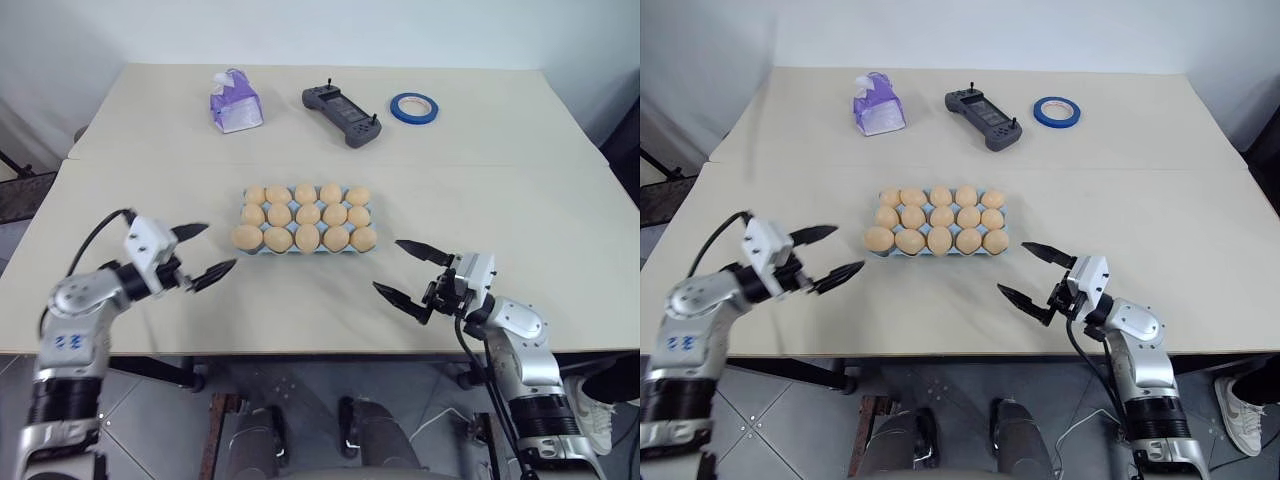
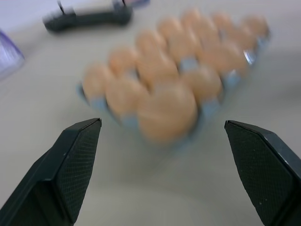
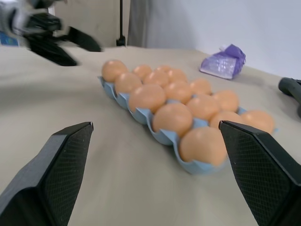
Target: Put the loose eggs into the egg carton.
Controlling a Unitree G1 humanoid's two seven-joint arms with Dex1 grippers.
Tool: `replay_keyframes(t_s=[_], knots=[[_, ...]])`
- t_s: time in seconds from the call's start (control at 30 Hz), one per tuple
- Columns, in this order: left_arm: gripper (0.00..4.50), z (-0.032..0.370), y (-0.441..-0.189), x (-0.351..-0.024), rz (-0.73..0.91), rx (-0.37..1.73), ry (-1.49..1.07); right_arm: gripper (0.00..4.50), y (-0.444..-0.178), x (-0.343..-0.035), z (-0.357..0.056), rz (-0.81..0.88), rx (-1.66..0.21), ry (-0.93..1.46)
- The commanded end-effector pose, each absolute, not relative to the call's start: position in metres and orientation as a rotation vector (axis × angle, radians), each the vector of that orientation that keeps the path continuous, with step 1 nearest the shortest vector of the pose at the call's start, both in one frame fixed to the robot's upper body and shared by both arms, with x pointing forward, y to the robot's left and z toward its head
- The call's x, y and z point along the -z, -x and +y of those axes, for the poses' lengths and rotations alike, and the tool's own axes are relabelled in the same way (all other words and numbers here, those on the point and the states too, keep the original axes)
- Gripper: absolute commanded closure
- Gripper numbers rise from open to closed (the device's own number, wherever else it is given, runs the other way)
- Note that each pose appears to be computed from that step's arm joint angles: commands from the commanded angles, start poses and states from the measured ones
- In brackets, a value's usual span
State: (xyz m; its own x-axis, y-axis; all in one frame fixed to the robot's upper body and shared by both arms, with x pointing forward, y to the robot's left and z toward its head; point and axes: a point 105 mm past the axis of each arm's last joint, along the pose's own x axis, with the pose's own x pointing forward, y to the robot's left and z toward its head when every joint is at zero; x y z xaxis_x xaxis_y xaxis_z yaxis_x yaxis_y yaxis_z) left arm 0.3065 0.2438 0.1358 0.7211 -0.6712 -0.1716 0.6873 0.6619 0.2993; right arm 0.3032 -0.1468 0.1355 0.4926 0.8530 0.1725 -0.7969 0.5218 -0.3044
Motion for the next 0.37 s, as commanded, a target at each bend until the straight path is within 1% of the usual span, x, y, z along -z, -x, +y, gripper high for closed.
replay_keyframes(t_s=[0.03,0.13,0.37], knots=[[0.03,0.246,-0.293,-0.147,0.017,0.788,-0.37,0.0,-0.307,-0.146,-0.152,-0.349,-1.004,0.202],[0.03,0.248,-0.288,-0.14,0.027,0.777,-0.367,0.0,-0.308,-0.146,-0.152,-0.342,-1.014,0.206],[0.03,0.241,-0.283,-0.137,0.007,0.773,-0.347,0.0,-0.31,-0.146,-0.151,-0.338,-1.028,0.21]])
